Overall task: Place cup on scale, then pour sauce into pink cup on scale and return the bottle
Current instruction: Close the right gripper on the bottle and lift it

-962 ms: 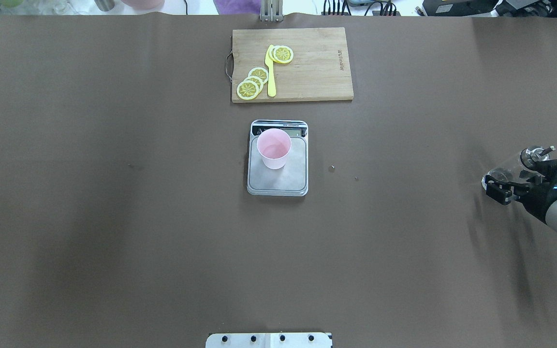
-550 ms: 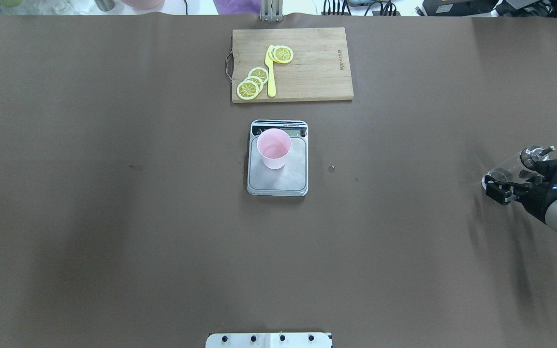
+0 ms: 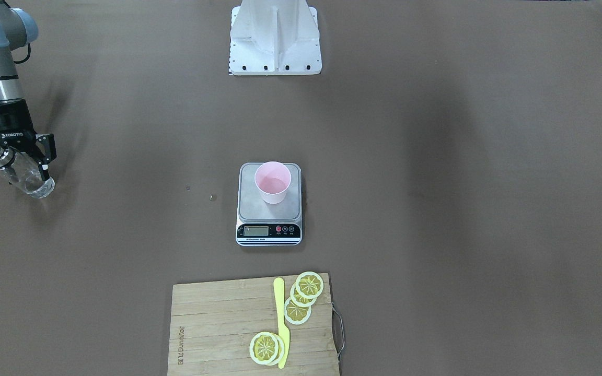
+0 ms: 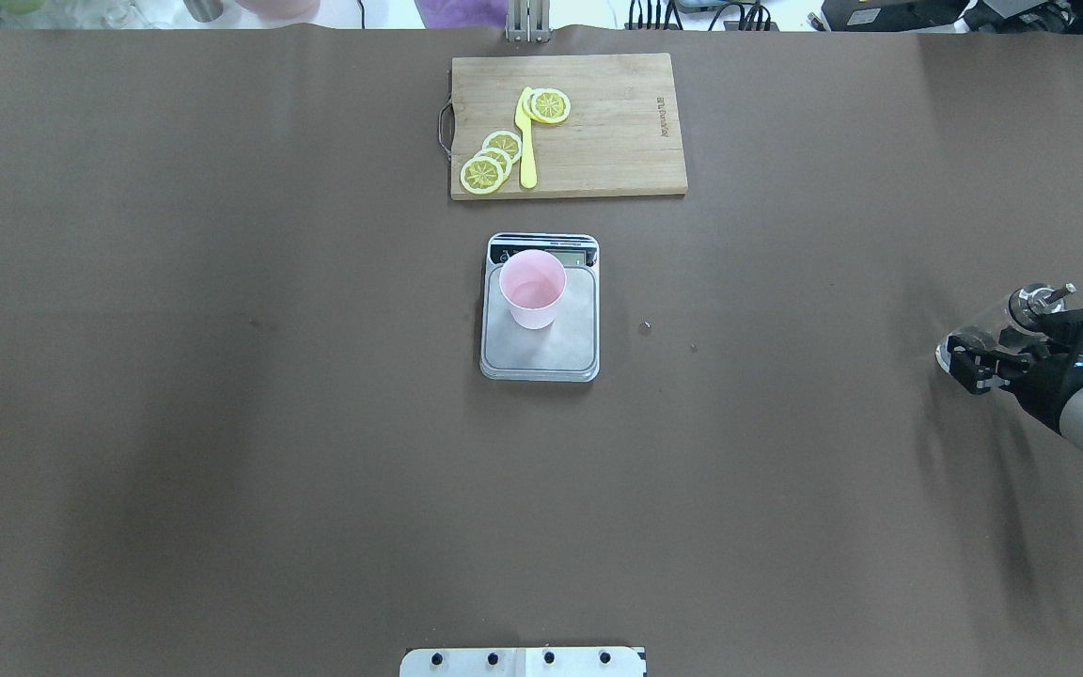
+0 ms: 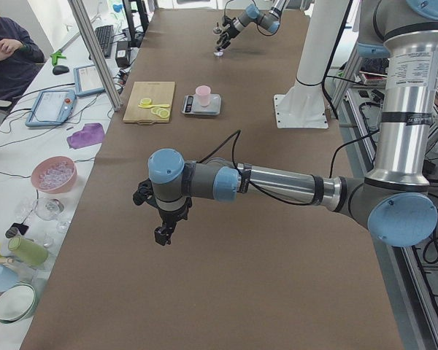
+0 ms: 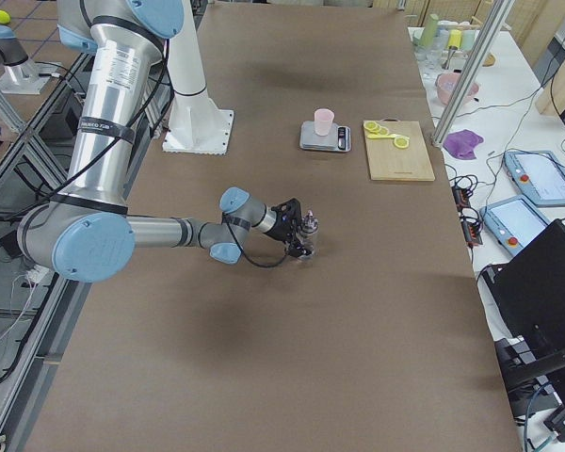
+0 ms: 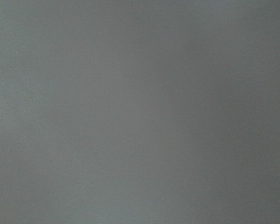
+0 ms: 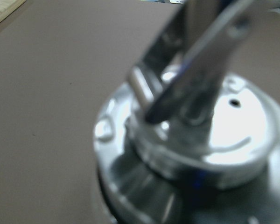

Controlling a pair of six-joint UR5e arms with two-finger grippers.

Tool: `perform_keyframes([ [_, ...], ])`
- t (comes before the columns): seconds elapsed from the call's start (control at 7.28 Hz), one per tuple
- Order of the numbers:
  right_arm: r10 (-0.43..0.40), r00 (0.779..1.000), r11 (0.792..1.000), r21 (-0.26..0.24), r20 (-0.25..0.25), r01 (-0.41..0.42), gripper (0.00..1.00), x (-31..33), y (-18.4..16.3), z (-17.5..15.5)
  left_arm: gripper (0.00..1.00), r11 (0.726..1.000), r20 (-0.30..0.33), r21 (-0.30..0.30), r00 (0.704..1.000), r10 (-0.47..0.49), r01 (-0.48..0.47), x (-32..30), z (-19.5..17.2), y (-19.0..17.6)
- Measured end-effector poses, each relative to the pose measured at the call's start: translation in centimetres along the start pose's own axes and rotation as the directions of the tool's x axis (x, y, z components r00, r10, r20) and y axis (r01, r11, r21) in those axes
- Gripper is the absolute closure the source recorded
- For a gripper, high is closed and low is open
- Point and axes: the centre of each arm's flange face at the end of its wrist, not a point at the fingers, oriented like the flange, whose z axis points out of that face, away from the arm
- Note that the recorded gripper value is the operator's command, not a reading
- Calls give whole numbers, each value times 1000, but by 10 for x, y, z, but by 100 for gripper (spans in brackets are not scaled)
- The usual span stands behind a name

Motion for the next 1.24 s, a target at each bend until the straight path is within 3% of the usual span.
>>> perform_keyframes([
  [0.14, 3, 1000, 1000, 5, 7, -3, 42, 0, 0, -1, 2, 1000, 0, 0, 1000, 0, 0, 0, 0, 0],
  [0.41, 6, 1000, 1000, 10, 15, -6, 93, 1, 0, -2, 2, 1000, 0, 0, 1000, -3, 3, 0, 0, 0],
  [0.55, 8, 1000, 1000, 13, 18, -8, 99, 1, -1, -2, 2, 1000, 0, 0, 1000, -4, 4, 0, 0, 0],
  [1.24, 30, 999, 997, 68, 36, -32, 100, -17, -17, -3, 2, 1000, -1, -2, 1000, -8, 8, 0, 1, 1],
])
